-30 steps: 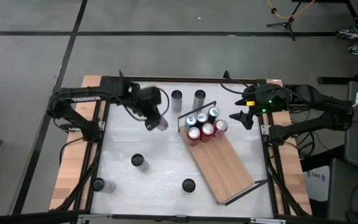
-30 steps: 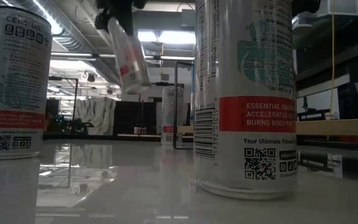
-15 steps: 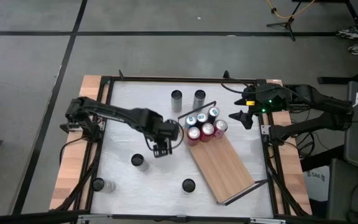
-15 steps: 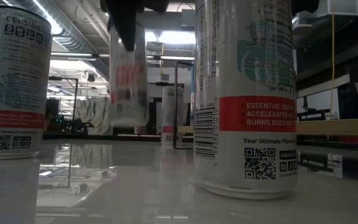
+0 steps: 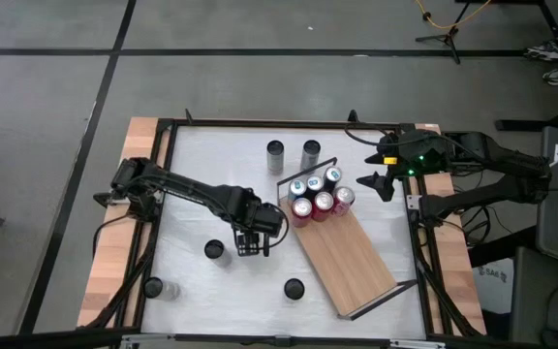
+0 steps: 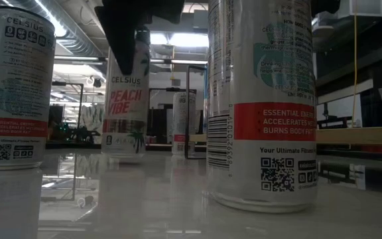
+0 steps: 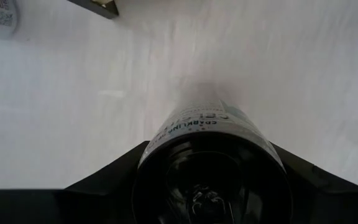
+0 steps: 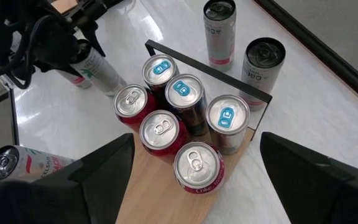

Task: Place canned beverage on shelf
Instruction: Put the white pink soda can on the shelf

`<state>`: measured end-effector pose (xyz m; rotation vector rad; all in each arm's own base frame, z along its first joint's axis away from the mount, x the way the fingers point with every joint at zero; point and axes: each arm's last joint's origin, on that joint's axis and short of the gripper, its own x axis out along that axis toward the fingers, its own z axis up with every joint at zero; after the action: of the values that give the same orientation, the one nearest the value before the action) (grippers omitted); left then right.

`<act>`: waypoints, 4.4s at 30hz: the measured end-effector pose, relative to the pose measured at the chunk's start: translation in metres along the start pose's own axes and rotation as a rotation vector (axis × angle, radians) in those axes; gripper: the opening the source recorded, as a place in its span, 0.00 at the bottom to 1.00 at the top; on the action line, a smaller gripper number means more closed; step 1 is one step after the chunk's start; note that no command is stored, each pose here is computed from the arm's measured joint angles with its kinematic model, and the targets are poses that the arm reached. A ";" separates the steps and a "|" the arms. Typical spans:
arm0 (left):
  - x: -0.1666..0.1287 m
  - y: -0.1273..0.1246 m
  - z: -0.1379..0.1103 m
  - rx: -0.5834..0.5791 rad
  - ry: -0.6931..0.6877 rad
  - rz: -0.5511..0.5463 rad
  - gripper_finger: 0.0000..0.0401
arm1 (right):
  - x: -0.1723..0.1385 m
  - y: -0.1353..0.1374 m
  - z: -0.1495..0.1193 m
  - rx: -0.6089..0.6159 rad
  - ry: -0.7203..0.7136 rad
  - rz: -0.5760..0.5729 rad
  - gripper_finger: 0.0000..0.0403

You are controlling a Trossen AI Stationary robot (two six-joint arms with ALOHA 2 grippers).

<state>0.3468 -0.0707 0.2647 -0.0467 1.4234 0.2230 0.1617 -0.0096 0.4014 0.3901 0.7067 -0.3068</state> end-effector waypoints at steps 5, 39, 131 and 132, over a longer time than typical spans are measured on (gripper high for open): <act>-0.001 0.001 0.000 -0.006 -0.003 0.001 0.61 | 0.000 0.001 0.002 0.003 -0.022 0.010 0.84; -0.025 0.004 -0.008 -0.064 -0.063 -0.053 0.82 | 0.000 0.002 0.005 0.006 -0.050 0.024 0.84; -0.018 -0.039 -0.064 -0.667 -0.358 -0.014 0.82 | 0.000 0.002 0.005 0.006 -0.050 0.023 0.84; -0.014 -0.041 -0.063 -0.674 -0.355 -0.001 0.82 | 0.000 0.002 0.005 0.006 -0.050 0.022 0.84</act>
<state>0.2909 -0.1228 0.2647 -0.5351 0.9450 0.6691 0.1653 -0.0098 0.4054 0.3947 0.6521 -0.2966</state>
